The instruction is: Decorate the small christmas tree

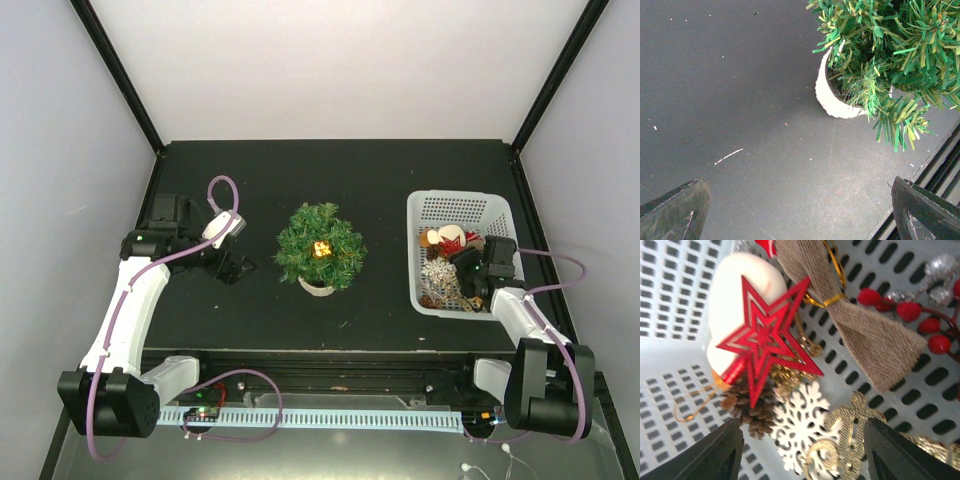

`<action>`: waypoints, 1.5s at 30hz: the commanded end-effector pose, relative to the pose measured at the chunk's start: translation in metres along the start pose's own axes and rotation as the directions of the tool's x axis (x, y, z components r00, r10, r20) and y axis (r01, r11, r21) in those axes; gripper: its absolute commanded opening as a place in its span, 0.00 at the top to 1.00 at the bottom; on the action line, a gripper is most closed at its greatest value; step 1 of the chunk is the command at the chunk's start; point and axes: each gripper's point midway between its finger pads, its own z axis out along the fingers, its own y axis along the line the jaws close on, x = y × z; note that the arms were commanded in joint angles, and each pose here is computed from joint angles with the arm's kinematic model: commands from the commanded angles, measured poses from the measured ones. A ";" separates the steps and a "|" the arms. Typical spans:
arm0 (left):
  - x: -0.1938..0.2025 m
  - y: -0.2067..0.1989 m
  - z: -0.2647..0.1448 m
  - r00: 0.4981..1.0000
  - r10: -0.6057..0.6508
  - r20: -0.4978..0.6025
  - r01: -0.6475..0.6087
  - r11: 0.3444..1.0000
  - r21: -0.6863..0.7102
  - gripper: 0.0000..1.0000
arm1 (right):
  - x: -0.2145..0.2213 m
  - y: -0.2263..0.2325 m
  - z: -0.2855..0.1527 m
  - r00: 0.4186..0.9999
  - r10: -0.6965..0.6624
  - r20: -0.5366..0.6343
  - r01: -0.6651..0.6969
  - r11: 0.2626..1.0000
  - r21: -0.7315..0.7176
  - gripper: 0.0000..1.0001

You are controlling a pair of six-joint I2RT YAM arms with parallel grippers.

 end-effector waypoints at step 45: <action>0.000 0.002 0.010 1.000 -0.029 0.001 0.029 0.999 0.019 0.01 | -0.055 0.056 0.034 0.996 0.005 0.092 0.012 0.983 -0.184 0.76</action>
